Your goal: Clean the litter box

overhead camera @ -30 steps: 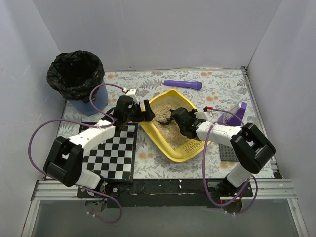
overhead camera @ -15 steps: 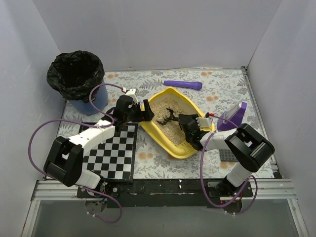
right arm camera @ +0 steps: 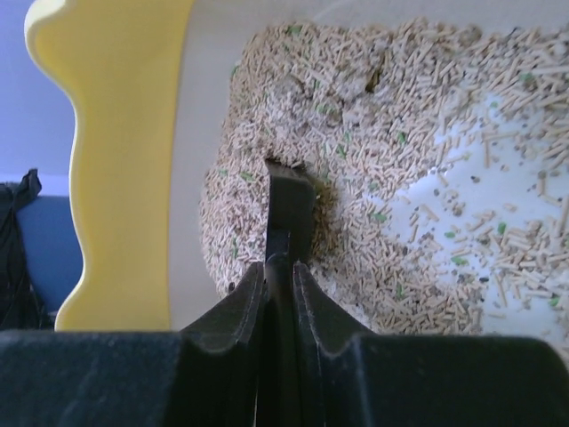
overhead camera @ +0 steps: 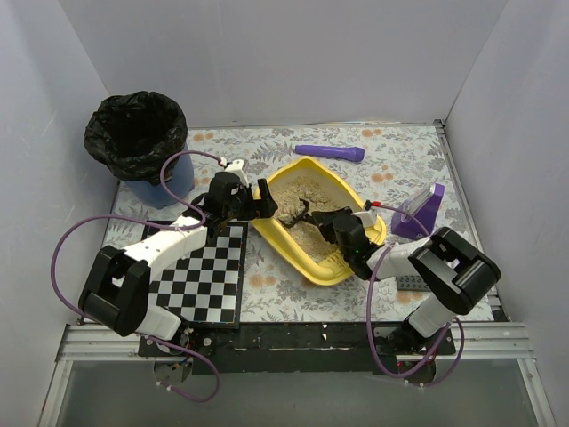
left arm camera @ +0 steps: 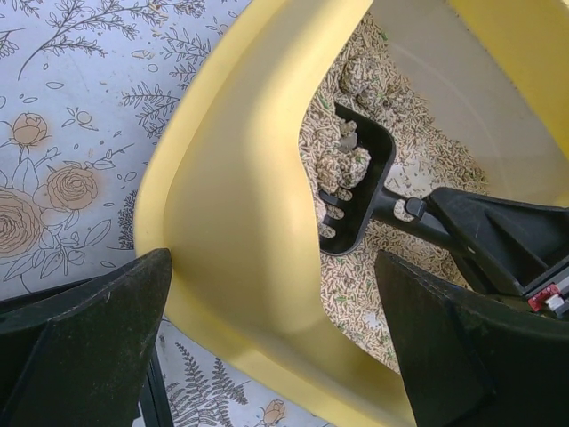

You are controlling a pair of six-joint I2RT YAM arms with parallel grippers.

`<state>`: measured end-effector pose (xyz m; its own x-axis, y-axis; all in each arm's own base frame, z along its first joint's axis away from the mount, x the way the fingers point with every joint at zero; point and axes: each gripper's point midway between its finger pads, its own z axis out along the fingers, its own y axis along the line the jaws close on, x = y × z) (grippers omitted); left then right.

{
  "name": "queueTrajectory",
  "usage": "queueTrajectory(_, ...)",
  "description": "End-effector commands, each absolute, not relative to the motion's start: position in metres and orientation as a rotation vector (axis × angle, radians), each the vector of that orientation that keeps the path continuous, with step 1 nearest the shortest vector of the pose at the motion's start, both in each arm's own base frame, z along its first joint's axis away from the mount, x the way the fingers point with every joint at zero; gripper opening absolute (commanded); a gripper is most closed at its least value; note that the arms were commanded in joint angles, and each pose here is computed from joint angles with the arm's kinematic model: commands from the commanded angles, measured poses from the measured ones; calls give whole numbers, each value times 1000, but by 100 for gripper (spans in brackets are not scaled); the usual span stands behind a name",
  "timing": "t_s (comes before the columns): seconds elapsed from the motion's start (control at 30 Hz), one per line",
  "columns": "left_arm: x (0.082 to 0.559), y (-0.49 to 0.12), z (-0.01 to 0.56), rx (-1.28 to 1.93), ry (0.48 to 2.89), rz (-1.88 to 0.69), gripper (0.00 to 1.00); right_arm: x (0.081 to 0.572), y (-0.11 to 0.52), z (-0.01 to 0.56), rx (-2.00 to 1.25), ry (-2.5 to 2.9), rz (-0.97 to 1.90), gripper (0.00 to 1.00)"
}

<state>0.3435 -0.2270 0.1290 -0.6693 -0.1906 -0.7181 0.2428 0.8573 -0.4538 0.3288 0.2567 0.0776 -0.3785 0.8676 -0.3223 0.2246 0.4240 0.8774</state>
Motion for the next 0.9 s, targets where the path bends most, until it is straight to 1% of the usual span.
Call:
queueTrajectory(0.0,330,-244,142,67,2195,-795,98,259,290,35,817,2206,1098,1)
queueTrajectory(0.13,330,-241,168,21,2139,-809,98,267,279,53,861,2110,1094,1)
queueTrajectory(0.4,332,-207,191,-142,2108,-654,98,280,247,86,1004,1908,1058,1)
queueTrajectory(0.73,311,-204,246,-156,2008,-767,98,282,205,116,1153,1704,1025,1)
queueTrajectory(0.87,303,-202,251,-156,2000,-783,98,282,195,130,1187,1627,1054,1)
